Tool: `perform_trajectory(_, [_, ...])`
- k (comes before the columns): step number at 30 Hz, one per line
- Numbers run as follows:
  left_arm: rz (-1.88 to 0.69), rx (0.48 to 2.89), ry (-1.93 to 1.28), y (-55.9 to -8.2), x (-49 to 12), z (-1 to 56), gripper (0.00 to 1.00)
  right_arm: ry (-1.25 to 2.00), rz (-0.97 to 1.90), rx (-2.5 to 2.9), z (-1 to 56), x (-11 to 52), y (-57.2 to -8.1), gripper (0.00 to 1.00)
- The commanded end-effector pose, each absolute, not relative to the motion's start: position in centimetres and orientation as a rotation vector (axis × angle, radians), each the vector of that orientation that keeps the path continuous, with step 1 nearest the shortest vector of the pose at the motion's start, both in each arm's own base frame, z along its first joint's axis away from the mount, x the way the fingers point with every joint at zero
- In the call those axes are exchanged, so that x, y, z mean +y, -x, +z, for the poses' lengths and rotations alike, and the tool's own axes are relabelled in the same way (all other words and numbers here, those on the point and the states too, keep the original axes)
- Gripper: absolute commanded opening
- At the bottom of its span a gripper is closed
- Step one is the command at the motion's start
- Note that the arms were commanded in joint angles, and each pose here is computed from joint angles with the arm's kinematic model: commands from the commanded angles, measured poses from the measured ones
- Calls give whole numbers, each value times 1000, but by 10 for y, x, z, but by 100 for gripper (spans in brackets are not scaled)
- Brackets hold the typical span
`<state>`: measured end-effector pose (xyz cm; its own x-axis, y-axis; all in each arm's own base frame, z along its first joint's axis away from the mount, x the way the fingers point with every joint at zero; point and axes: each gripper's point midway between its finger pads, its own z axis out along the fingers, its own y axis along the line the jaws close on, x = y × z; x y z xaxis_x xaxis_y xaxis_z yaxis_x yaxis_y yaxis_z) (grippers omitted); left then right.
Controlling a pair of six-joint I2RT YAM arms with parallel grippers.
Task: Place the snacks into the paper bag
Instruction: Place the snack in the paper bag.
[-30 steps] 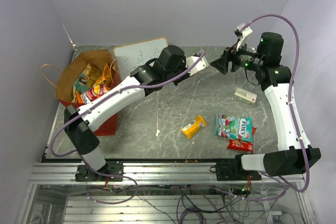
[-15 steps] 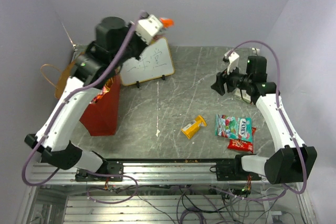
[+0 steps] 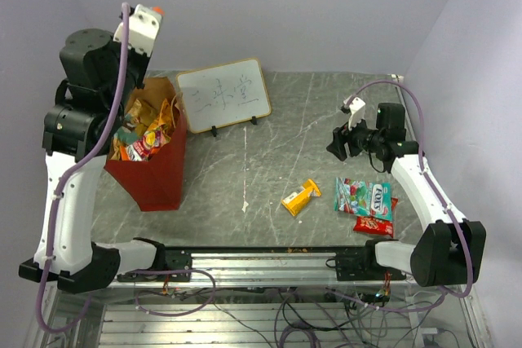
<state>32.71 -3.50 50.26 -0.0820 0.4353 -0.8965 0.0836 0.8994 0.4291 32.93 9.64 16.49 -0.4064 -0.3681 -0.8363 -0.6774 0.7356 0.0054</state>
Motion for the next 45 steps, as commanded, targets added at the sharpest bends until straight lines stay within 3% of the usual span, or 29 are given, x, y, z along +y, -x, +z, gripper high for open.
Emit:
perform_trajectory(1, [477, 1821, -438, -311, -4, 456, 7, 784, 399, 1973, 173, 93, -336, 64])
perform_trajectory(9, [543, 2103, -581, -288, 20, 375, 7, 775, 410, 1997, 162, 89, -335, 64])
perform_trajectory(17, [303, 2385, -550, -275, 55, 328, 7, 779, 400, 1995, 164, 88, -333, 64])
perform_trajectory(32, [-186, 2540, -356, -318, 28, 296, 7, 795, 433, 1995, 165, 92, -331, 64])
perform_trajectory(36, [-243, 2608, -299, -324, 26, 278, 7, 805, 422, 2007, 163, 92, -331, 65])
perform_trajectory(41, [-335, 2650, -272, -323, 17, 252, 14, 809, 412, 2013, 161, 91, -331, 66])
perform_trajectory(45, [-242, 2662, -270, -325, 30, 241, 17, 806, 419, 2018, 158, 91, -331, 66])
